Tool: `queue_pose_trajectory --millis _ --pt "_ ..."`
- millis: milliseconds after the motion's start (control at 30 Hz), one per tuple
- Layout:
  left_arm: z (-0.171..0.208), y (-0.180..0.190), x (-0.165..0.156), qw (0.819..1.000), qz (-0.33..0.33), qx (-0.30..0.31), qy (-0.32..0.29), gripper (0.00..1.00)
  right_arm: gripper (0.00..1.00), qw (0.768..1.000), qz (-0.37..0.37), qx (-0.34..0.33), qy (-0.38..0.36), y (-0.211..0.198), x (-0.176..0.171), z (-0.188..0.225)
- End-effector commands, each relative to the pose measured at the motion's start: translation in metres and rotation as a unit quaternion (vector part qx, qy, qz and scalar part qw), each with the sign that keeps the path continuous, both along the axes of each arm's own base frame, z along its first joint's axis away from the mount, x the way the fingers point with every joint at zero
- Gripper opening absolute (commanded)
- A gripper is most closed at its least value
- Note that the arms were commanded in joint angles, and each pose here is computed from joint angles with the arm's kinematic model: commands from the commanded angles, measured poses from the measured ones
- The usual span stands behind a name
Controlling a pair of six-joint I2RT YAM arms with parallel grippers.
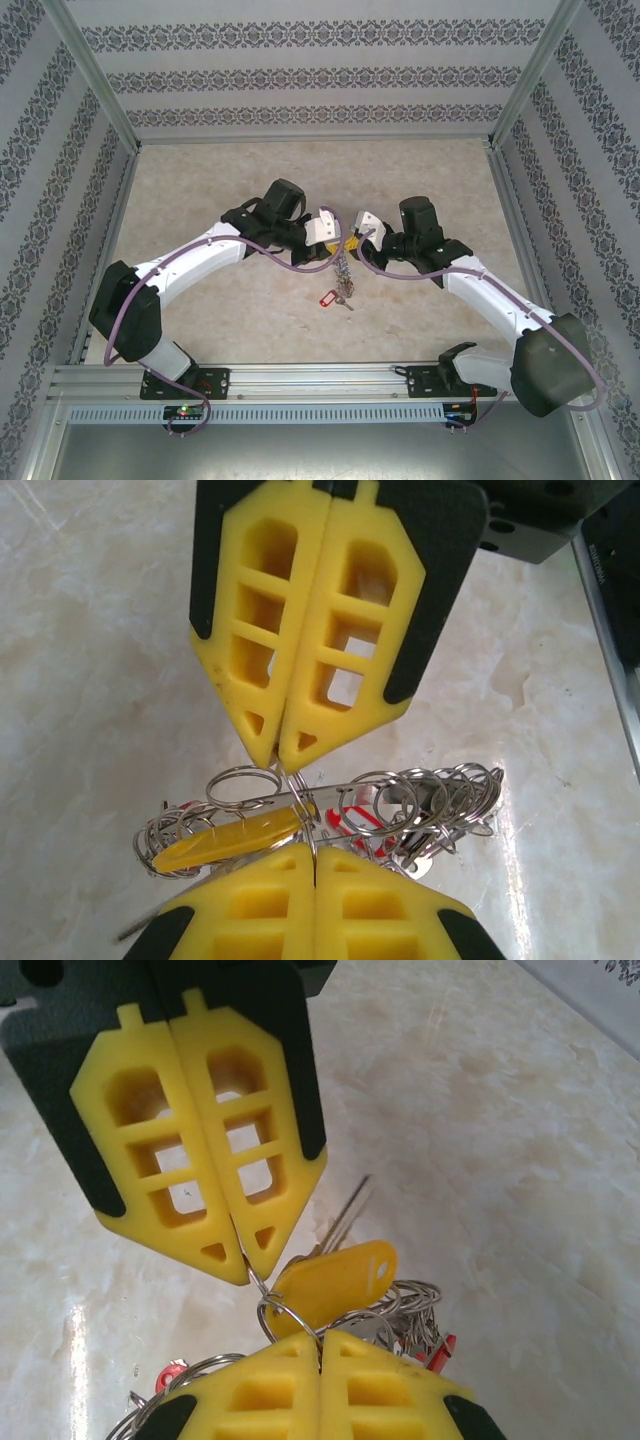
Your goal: Put the keys on the keyring
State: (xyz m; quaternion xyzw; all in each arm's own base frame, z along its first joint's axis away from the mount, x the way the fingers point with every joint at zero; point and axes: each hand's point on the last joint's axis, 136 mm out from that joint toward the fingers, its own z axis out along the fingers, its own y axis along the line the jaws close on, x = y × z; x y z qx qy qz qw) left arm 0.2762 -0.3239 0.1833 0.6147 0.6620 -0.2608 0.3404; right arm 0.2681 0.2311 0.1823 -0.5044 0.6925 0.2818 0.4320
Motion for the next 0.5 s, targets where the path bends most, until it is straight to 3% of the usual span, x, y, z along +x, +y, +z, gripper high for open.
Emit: queue_pose_trajectory --millis 0,300,467 --pt "-0.004 -0.004 -0.012 1.000 -0.011 0.007 -0.012 0.00 0.00 0.999 -0.013 0.032 -0.030 0.002 0.016 0.025" --pt "-0.010 -0.008 -0.007 0.999 0.023 0.002 -0.027 0.00 0.00 0.998 -0.026 0.047 -0.018 0.001 0.020 0.025" --pt "0.001 -0.013 -0.001 0.997 0.057 -0.043 -0.032 0.00 0.00 0.999 -0.028 0.046 -0.010 0.000 0.018 0.021"
